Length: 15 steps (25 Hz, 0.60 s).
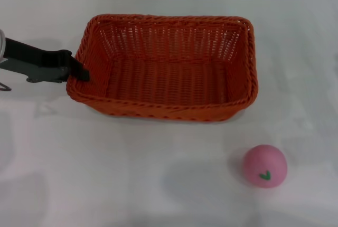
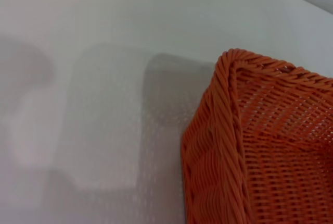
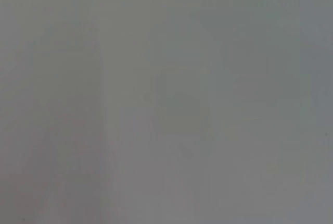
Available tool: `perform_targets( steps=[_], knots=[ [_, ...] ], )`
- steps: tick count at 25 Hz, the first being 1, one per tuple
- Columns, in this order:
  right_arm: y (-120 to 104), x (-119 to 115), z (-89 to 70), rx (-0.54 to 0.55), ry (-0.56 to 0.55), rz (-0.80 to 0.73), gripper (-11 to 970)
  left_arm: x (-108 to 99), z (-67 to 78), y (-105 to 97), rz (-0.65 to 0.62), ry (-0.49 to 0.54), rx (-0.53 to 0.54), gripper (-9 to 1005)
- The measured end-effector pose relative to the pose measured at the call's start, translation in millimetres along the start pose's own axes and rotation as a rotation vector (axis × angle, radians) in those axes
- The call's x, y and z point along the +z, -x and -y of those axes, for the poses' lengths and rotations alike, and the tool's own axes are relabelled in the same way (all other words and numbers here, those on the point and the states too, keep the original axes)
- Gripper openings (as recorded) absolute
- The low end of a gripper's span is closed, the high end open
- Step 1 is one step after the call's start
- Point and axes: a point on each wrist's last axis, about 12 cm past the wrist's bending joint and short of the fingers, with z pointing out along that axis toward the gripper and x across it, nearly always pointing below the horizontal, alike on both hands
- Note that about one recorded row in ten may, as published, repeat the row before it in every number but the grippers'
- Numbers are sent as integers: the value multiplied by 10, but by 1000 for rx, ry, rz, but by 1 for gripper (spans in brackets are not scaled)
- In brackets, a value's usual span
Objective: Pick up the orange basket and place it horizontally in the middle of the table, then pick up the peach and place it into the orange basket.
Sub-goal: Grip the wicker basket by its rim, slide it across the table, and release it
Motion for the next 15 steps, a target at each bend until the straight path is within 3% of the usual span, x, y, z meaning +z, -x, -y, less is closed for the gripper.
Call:
perform_targets(
  steps=[15],
  knots=[
    [14, -82, -5, 1, 3, 10, 664, -12, -11, 35, -2, 56, -53, 228]
  ],
)
